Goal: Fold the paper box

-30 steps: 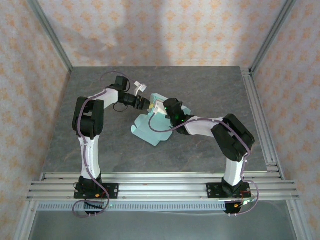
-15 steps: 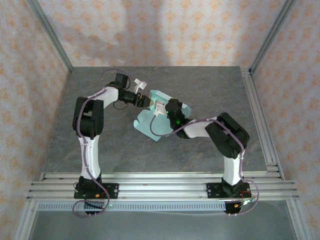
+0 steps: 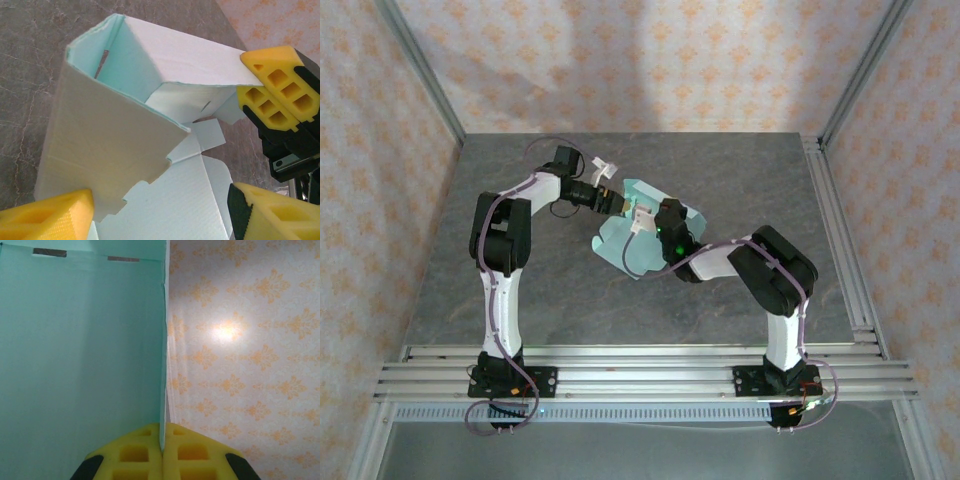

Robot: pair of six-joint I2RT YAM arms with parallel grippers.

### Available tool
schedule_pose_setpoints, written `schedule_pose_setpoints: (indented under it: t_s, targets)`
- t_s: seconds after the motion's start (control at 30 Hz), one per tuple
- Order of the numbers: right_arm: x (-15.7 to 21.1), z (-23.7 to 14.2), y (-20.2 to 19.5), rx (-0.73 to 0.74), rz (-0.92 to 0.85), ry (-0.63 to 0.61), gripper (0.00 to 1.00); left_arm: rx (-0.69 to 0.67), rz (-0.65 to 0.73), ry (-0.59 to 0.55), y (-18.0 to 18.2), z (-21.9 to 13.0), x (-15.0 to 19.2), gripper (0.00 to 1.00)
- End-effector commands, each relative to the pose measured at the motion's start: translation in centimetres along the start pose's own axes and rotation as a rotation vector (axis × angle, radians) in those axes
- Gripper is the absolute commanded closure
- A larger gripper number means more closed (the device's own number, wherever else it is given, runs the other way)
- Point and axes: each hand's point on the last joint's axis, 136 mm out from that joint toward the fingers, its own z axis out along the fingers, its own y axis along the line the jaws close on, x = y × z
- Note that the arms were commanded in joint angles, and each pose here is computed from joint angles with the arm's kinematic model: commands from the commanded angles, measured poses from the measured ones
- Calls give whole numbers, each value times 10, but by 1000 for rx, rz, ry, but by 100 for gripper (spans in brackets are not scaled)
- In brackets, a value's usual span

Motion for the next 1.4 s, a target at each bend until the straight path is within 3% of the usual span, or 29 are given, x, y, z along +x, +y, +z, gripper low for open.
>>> schedule_pose_setpoints:
  t_s: [0.0,0.27,0.43,0.8,0.97,1.03,1.07,1.37]
  targets:
    - [7,-2,3,34,-23,33,100,-30,31,-30,-4,-7,-11,27]
    - [6,2,9,82,-47,46,100,-249,-74,-144,37,-31,-38,26]
    - [7,2,15,76,-51,51,100,-285,-108,-229,48,-48,-49,27]
    - [5,-2,13,80,-43,44,100,-291,-76,-252,58,-54,-69,29]
    - [2,-4,9,88,-22,33,100,-312,-36,-185,59,-49,-73,31]
    - [0,-5,7,91,-13,27,100,-332,-24,-158,59,-46,-72,41]
    - [-1,-6,6,93,-9,24,100,-355,-15,-141,60,-45,-72,53]
    - [-13,-30,8,69,30,-52,100,-453,-62,-140,60,-47,-55,53]
